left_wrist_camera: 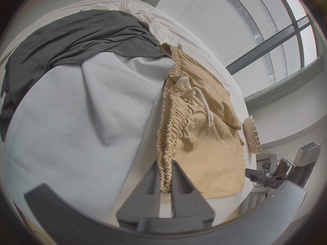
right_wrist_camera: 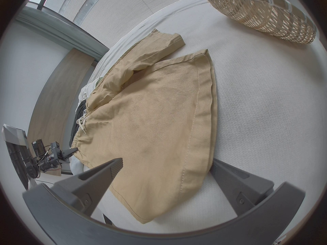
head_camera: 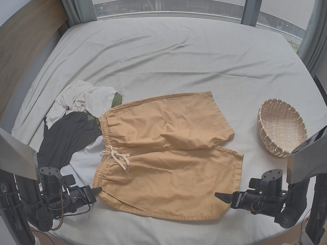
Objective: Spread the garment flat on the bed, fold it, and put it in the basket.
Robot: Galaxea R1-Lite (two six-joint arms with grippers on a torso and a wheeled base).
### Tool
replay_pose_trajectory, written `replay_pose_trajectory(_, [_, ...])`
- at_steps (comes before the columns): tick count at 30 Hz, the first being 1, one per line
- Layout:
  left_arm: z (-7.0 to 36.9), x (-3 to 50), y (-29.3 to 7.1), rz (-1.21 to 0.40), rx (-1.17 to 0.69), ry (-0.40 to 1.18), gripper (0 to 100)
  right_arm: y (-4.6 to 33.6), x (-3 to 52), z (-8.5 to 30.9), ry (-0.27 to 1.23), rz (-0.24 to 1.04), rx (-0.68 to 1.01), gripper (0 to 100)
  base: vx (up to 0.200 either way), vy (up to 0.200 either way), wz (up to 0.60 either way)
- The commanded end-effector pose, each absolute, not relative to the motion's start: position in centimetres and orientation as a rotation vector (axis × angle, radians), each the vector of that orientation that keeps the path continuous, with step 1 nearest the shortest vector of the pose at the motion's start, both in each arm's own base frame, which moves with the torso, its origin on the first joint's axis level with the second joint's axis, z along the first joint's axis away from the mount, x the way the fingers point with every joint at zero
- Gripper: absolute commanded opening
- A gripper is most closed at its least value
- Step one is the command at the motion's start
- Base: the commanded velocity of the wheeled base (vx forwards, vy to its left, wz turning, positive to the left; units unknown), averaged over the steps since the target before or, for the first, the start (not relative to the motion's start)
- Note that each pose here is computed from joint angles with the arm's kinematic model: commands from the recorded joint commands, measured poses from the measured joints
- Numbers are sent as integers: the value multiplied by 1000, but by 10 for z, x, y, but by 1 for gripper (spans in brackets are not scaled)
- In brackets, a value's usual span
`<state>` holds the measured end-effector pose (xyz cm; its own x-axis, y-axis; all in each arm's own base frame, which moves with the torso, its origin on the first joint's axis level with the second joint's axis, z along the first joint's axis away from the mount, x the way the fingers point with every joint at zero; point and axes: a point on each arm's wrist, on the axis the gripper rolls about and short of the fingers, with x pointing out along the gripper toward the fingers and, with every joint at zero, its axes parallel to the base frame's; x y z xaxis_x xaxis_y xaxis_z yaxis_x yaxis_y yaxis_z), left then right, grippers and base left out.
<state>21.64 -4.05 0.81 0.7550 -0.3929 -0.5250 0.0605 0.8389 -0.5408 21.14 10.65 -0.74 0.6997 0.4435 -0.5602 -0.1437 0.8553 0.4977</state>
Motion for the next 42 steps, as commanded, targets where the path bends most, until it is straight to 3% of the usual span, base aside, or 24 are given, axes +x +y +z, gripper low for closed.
replay_pose_trajectory(1, [8,213,-40,-256,-527,686,0,111,211,-8,734,357,453,100,0,0,0])
replay_pose_trajectory(12, [9,217,-40,-257,-527,672,0,110,183,39,682,486,625,100,0,0,0])
replay_pose_trajectory(22, [8,216,-40,-257,-527,673,0,92,187,53,612,416,717,100,0,0,0])
replay_pose_trajectory(31, [9,216,-41,-260,-526,673,0,75,188,23,739,239,460,100,0,0,0])
replay_pose_trajectory(42, [12,215,-40,-262,-526,660,0,91,175,-6,937,247,346,100,0,0,0])
